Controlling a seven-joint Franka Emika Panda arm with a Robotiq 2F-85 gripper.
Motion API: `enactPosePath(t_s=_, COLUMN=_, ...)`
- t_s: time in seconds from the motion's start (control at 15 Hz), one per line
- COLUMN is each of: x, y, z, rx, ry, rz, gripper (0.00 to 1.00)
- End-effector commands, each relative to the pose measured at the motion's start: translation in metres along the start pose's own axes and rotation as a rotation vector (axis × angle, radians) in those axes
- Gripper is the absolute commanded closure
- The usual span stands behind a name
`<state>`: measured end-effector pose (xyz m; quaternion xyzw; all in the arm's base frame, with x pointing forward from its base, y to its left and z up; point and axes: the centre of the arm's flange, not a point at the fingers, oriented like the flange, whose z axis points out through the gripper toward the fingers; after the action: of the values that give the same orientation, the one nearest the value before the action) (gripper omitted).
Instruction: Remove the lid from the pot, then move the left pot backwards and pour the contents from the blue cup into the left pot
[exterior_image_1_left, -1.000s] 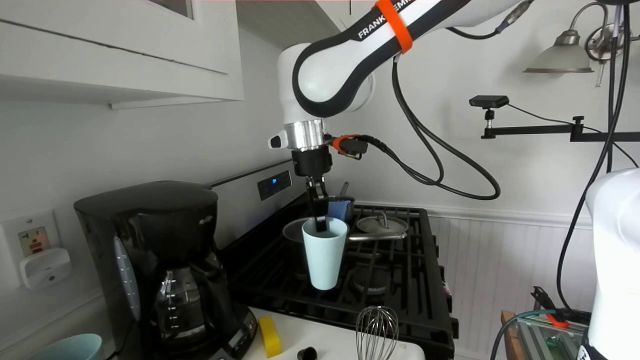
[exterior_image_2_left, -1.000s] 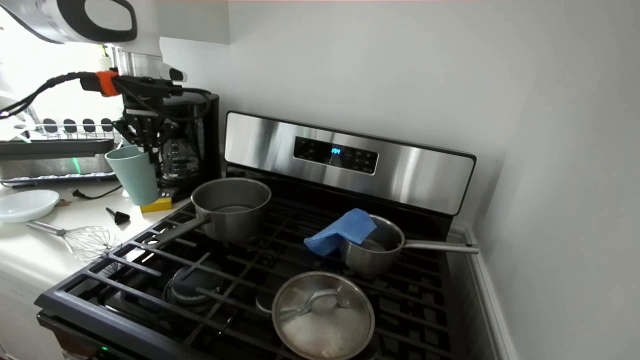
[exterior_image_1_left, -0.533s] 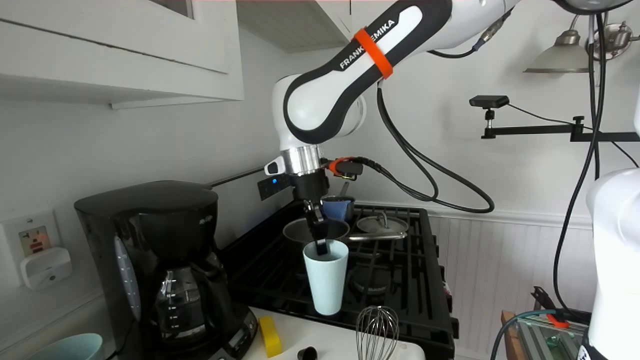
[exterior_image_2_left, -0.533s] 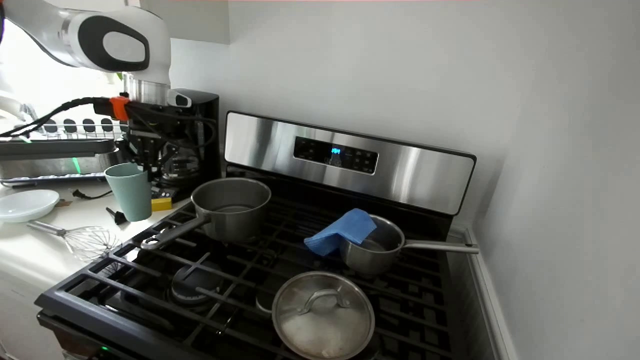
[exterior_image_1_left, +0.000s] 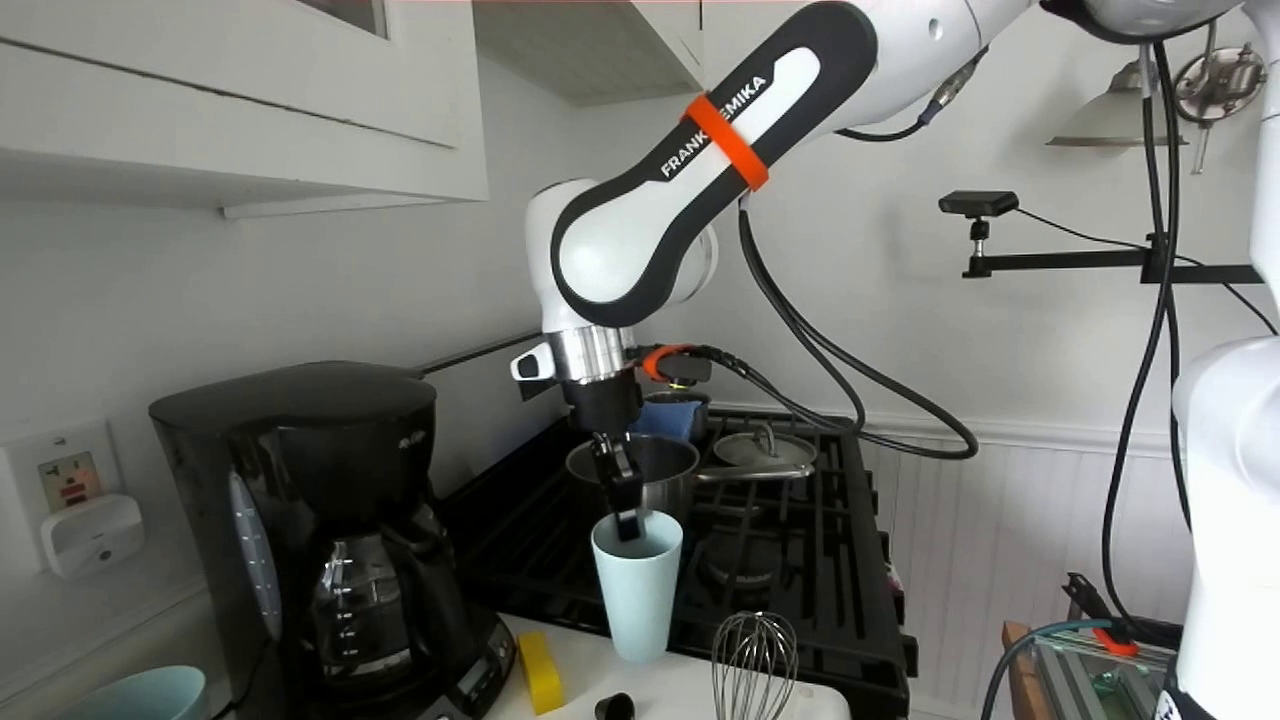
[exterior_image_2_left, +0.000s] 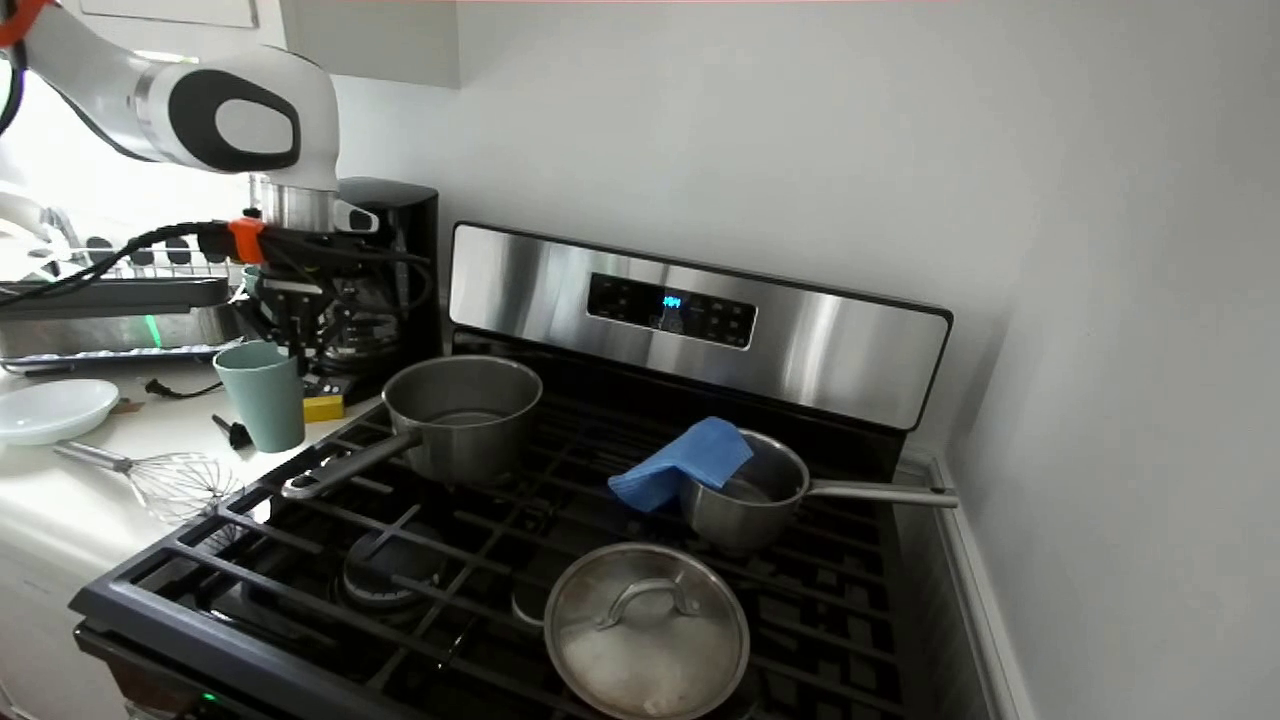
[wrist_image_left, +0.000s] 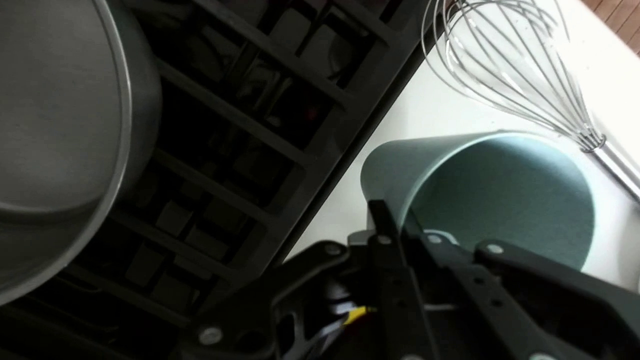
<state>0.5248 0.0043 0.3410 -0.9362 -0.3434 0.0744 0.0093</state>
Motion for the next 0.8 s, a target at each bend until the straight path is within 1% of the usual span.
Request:
enactPosePath(t_s=0.0, x=0.008, y=0.0, z=0.012, rx=0.009, ry=0.013, rz=-0.035, gripper=0.99)
enactPosePath(t_s=0.33, x=0.012, y=-0.003, z=0.026, rx=0.007, ry=-0.004, rz=-0.049, gripper=0.99)
enactPosePath(t_s=0.4, x=0.013, y=-0.003, z=0.027, rx=0.004, ry=-0.008, rz=-0.047, gripper=0.71)
enactPosePath(t_s=0.47, x=0.013, y=-0.002, z=0.028, rx=0.009, ry=-0.004, rz=-0.049, gripper=0.7)
enactPosePath(t_s=0.53, x=0.013, y=-0.002, z=0.025, rx=0.011, ry=-0.003, rz=-0.039, gripper=0.65)
enactPosePath(t_s=0.6, x=0.012, y=-0.003, z=0.021, rx=0.013, ry=-0.003, rz=-0.034, gripper=0.57)
enactPosePath(t_s=0.73, x=0.008, y=-0.007, z=0.004, rx=0.011, ry=0.02, rz=-0.023, gripper=0.45)
